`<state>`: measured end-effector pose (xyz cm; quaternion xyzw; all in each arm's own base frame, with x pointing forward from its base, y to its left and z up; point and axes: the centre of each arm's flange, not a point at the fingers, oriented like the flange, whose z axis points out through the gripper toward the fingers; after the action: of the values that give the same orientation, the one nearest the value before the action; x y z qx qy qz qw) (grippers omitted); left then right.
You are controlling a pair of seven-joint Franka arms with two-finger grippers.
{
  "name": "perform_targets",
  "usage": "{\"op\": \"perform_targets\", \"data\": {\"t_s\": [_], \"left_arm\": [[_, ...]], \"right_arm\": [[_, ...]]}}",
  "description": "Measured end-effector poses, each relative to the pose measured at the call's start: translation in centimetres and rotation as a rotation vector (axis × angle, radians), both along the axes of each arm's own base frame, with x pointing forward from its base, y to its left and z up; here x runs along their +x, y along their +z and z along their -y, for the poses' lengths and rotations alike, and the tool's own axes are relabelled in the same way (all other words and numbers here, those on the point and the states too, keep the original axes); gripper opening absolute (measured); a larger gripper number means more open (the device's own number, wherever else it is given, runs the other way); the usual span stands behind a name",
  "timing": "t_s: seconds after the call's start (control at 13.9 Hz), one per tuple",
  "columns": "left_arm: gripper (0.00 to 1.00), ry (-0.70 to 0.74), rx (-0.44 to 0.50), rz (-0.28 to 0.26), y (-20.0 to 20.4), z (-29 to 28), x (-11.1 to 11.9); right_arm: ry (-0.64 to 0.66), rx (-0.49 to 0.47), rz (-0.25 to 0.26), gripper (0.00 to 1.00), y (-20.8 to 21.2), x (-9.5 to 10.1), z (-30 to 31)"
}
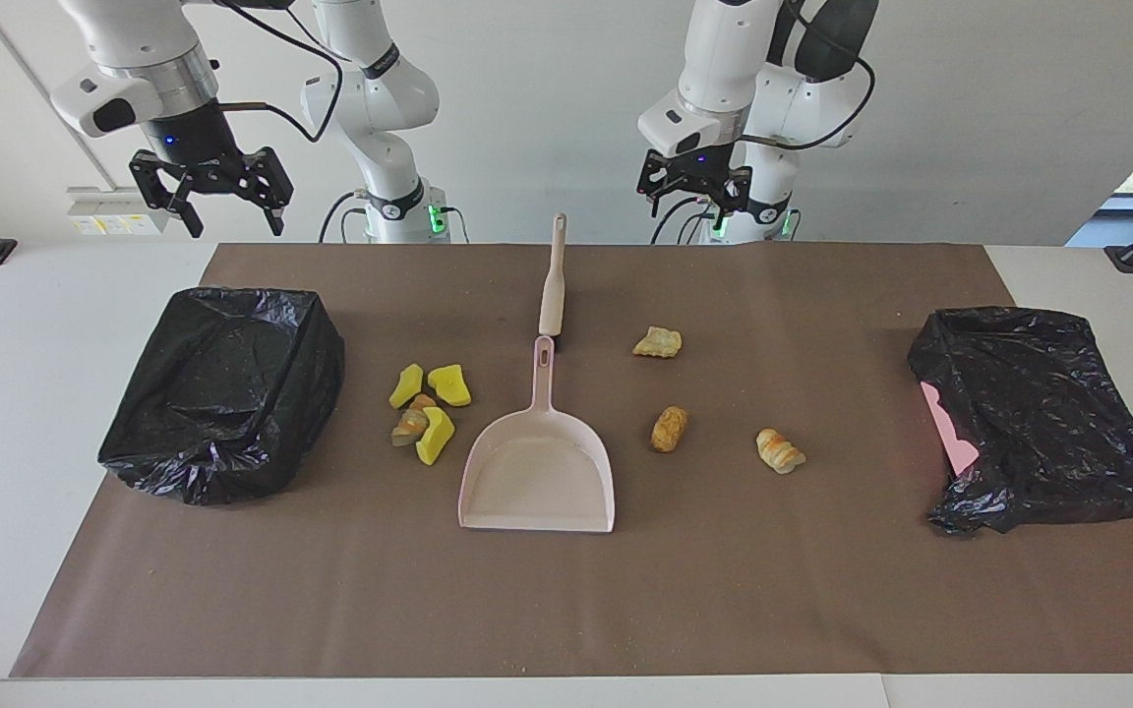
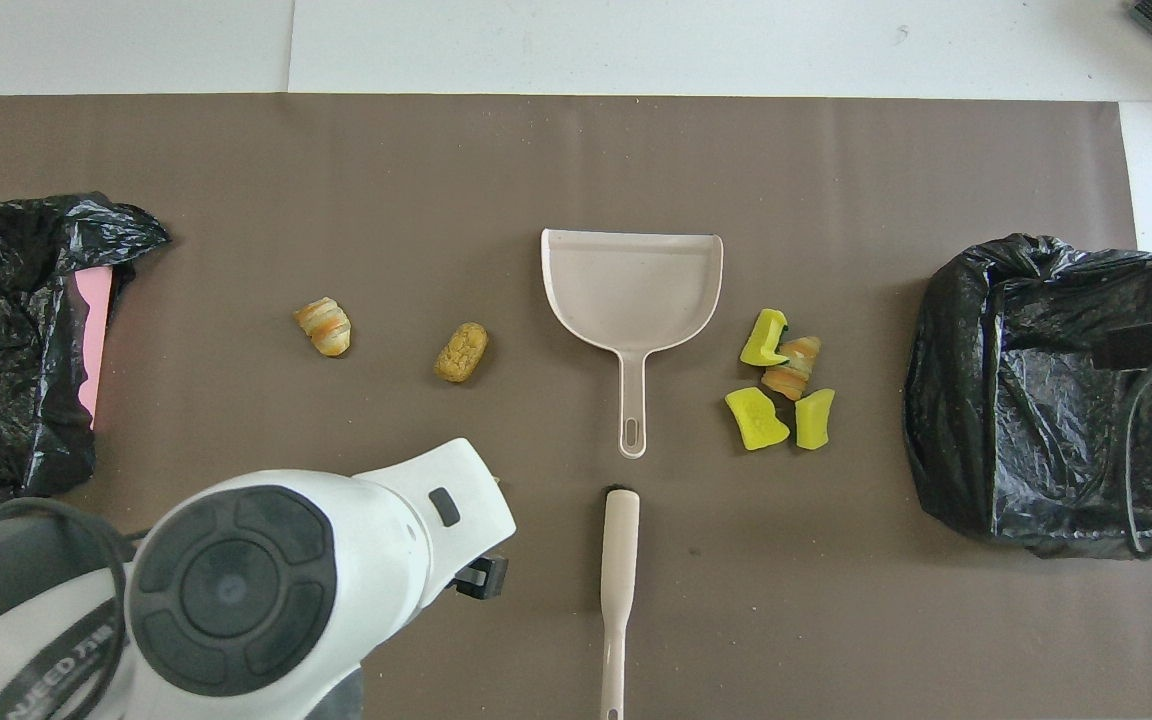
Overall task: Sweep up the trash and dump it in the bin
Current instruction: 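Reach the left gripper to the brush handle and grasp it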
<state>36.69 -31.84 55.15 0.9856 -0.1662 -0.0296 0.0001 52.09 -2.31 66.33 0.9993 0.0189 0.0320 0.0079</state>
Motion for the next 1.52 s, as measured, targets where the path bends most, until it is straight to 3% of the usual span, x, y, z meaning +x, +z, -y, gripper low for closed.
{"op": "perform_targets", "data": {"t_s": [0.36, 0.58, 0.79, 1.23, 1.52], "left_arm": [[1.0, -0.007, -0.019, 0.014, -4.9, 5.2, -5.1], [1.0, -0.012, -0.011, 0.009, -9.8, 8.9, -9.5], [1.0, -0.006, -0.015, 0.01, -14.8, 12.5, -12.3], [1.0, -0.017, 0.018, -0.01, -20.1, 14.9, -15.3], [1.0, 0.01, 0.025, -0.013, -22.0, 15.4, -15.3]], "right_arm": [[0.0, 0.0, 0.0, 1.0, 0.0, 0.0, 0.0], [0.0, 0.0, 0.0, 1.0, 0.0, 0.0, 0.0], [0.0, 0.0, 0.0, 1.0, 0.0, 0.0, 0.0], [0.0, 0.0, 0.0, 1.0, 0.0, 0.0, 0.0], [0.0, 0.0, 0.0, 1.0, 0.0, 0.0, 0.0]]}}
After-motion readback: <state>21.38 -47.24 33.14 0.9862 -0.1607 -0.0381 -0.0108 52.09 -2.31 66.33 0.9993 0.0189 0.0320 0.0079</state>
